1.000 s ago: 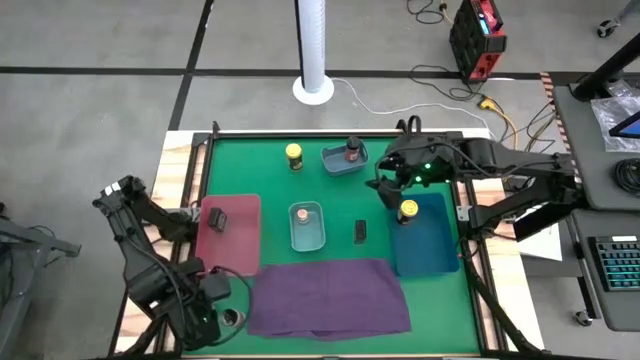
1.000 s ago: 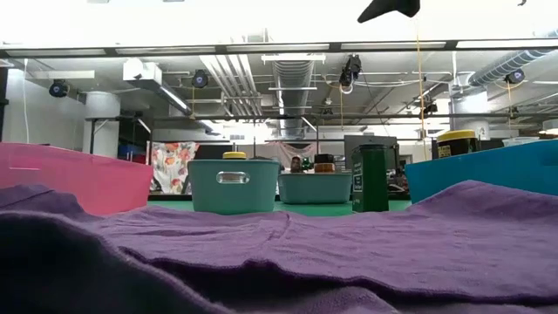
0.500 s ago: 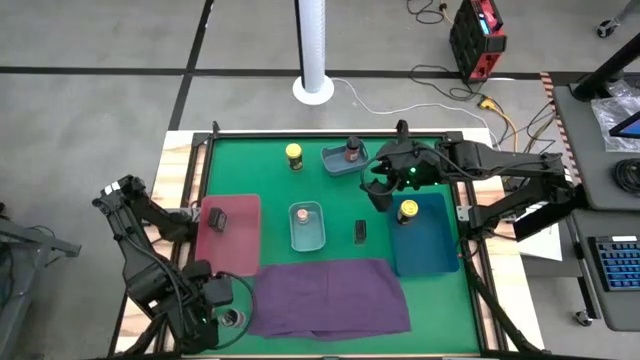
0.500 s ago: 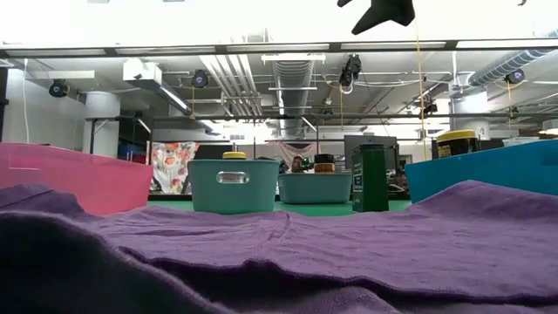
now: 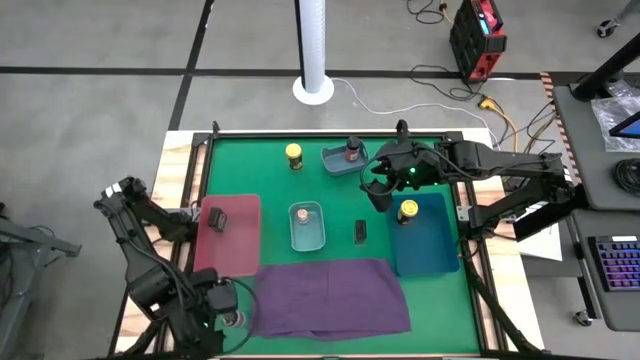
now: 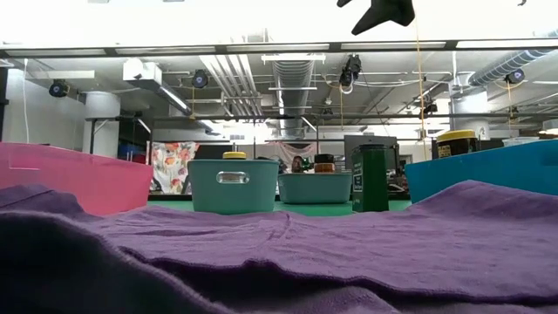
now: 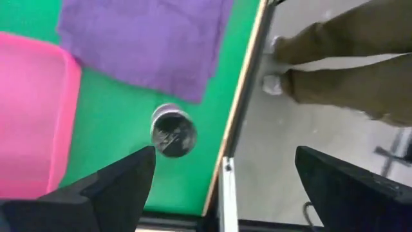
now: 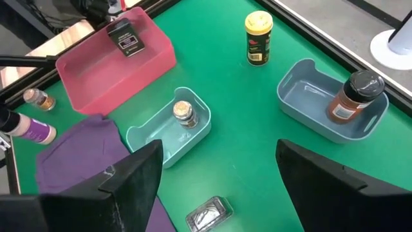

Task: Sort spices by type
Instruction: Put the black seasoning bottle into the gray bin

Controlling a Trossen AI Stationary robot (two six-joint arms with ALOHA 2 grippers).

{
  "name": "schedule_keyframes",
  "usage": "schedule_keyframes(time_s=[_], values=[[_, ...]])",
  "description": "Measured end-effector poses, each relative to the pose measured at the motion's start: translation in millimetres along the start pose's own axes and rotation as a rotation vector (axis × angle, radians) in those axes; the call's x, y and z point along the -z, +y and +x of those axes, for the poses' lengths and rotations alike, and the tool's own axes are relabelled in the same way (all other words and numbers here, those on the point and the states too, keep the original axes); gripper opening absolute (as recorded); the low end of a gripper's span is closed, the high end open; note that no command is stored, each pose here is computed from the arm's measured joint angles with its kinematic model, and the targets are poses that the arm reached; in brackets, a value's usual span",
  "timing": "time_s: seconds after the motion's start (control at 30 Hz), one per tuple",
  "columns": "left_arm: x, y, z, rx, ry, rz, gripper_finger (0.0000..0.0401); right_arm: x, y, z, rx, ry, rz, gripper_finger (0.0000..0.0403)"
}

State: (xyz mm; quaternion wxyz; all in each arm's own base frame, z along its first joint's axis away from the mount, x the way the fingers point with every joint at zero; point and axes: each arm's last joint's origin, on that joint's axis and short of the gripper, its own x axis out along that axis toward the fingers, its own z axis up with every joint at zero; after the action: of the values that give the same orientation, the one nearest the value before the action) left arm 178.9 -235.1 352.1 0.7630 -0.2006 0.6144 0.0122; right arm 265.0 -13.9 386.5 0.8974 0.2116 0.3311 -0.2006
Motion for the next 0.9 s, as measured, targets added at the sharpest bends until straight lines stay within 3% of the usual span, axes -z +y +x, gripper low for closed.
schedule_keyframes(time_s=[0.2, 0.5, 0.67, 0.9], values=[[0, -10, 29, -0.075, 0.056, 0.104, 0.0349, 0, 0, 0, 0.001, 0.002, 0.011, 0.0300], [3, -6, 57, -0.180, 0.068, 0.149, 0.0348, 1, 0, 0, 0.002, 0.004, 0.018, 0.0307], [9, 3, 65, -0.105, 0.048, 0.119, 0.0342, 1, 0, 0, 0.002, 0.004, 0.022, 0.0300], [18, 24, 77, -0.121, 0.065, 0.133, 0.0329, 1, 0, 0, 0.002, 0.005, 0.047, 0.0306]])
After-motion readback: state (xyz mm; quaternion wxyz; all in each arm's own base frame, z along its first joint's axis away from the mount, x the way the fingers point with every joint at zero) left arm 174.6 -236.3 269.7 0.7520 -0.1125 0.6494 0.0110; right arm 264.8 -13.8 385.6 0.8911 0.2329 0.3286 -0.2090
